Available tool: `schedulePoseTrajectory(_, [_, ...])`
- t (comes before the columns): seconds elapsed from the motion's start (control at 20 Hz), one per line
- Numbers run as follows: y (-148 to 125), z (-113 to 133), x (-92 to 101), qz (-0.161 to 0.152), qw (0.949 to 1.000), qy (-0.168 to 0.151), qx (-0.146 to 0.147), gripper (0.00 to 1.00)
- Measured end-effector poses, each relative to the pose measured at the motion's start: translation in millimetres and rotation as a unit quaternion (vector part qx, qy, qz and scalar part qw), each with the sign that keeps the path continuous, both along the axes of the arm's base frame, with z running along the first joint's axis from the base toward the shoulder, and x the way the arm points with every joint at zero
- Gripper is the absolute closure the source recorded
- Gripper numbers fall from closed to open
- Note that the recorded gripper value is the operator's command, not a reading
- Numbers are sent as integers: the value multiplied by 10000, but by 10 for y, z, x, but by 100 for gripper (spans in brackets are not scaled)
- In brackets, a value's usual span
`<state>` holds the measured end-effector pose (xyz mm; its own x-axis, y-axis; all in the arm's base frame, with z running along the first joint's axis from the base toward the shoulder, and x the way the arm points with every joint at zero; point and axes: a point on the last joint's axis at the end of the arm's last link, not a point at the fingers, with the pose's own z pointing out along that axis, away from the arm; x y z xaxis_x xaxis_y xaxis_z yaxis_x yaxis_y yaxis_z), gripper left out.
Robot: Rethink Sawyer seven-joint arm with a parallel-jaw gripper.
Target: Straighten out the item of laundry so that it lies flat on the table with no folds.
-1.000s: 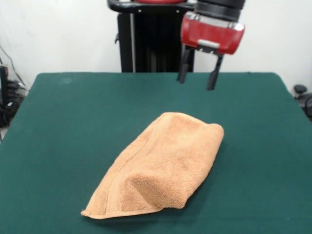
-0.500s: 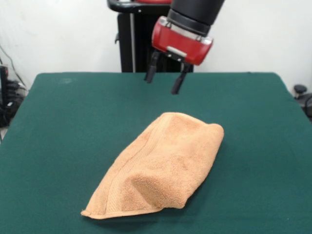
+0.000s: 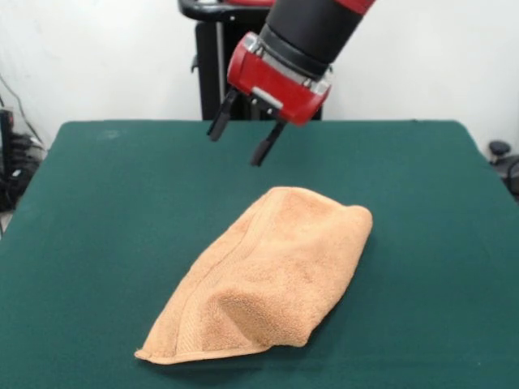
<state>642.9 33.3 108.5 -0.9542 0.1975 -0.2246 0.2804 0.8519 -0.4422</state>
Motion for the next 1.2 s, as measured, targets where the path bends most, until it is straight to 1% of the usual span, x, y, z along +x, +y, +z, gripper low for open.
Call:
schedulePoseTrajectory(0.05, [-41,-40,70,12,10000,-17,-36,0])
schedulePoseTrajectory(0.15, [-77,-75,119,10,10000,-27,-49,0])
schedulePoseTrajectory(0.35, [-348,-168,241,-133,9999,-51,-62,0])
schedulePoseTrajectory(0.4, [-570,-217,275,-282,9996,-58,-42,0])
schedulePoseTrajectory(0.5, [-670,-237,283,-350,9994,-61,-28,0])
schedulePoseTrajectory(0.6, [-939,-288,292,-534,9985,-75,1,0])
schedulePoseTrajectory(0.65, [-1216,-336,286,-719,9974,-99,30,0])
schedulePoseTrajectory(0.75, [-1374,-364,278,-830,9965,-117,59,0])
schedulePoseTrajectory(0.8, [-1613,-409,265,-985,9949,-168,122,0])
schedulePoseTrajectory(0.9, [-1741,-447,266,-1046,9941,-233,186,0])
schedulePoseTrajectory(1.0, [-1900,-528,305,-1087,9924,-431,382,0])
schedulePoseTrajectory(1.1, [-2129,-705,385,-1105,9869,-862,795,0])
schedulePoseTrajectory(1.15, [-2292,-847,432,-1112,9806,-1185,1094,0])
schedulePoseTrajectory(1.2, [-2406,-952,454,-1117,9751,-1410,1299,0])
